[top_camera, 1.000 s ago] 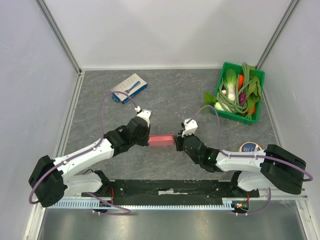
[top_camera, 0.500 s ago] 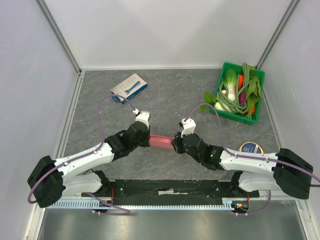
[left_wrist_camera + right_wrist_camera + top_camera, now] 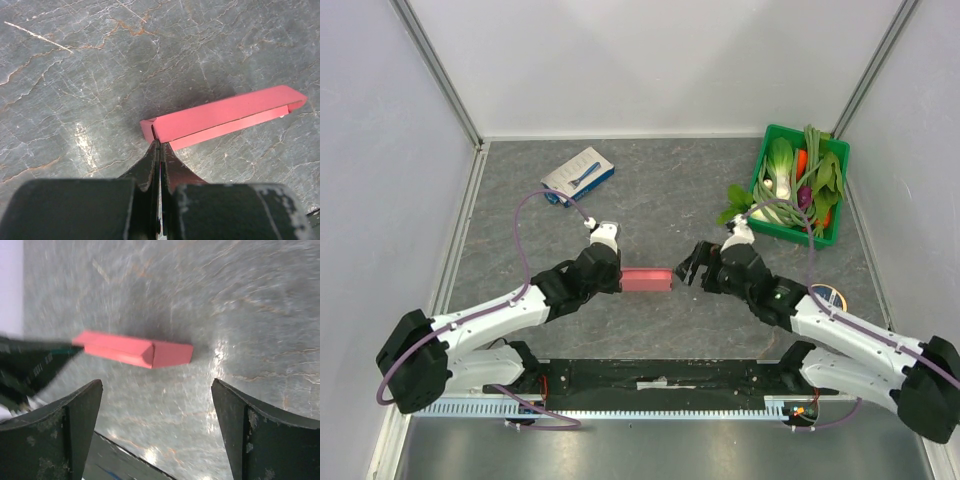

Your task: Fold the paper box

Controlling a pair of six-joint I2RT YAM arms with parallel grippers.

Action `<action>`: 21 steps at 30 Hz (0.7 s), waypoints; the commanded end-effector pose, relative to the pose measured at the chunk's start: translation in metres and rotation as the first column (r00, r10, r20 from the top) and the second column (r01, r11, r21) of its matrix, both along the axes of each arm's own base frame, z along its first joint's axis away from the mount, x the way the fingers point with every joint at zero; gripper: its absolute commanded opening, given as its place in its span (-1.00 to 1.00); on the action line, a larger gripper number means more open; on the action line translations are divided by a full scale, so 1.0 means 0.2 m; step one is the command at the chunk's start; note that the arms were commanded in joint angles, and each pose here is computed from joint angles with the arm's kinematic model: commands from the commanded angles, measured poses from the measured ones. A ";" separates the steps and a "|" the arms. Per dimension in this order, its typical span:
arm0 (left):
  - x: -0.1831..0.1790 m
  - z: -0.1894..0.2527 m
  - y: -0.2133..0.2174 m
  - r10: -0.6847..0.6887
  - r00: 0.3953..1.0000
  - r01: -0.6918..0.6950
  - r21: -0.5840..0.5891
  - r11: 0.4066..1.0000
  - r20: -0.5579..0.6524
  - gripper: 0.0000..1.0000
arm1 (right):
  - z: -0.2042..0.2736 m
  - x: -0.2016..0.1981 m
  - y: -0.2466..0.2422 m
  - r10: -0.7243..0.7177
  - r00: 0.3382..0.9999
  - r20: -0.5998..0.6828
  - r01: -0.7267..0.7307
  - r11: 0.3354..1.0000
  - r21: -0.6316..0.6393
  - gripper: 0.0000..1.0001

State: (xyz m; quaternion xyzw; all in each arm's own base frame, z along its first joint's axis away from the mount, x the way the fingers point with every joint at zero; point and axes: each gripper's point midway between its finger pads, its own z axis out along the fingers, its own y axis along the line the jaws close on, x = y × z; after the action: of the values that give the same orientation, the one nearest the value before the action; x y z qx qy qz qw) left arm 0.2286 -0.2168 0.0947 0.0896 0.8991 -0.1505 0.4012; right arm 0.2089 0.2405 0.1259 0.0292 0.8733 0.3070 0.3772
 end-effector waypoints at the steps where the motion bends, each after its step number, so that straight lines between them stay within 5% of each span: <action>1: -0.12 -0.20 0.08 0.031 0.990 -0.018 0.093 0.995 -0.140 -0.96 | 0.16 0.05 0.07 -0.067 0.976 -0.208 0.131 0.941 0.312 0.96; 7: -0.12 -0.21 0.09 0.087 0.986 -0.072 0.105 0.992 -0.146 -0.96 | 0.24 0.13 0.26 -0.019 0.960 -0.280 0.175 0.823 0.541 0.95; 21: -0.13 -0.21 0.10 0.150 0.980 -0.135 0.113 0.984 -0.130 -0.96 | 0.02 0.17 0.27 -0.083 0.898 -0.433 0.335 0.767 0.548 0.67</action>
State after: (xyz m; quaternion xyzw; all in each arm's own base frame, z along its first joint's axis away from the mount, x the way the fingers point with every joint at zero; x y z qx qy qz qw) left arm 0.2301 -0.2242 0.0944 0.0332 0.9002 -0.1452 0.4092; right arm 0.2370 0.2906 0.1205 0.2797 0.8000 0.4889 0.2067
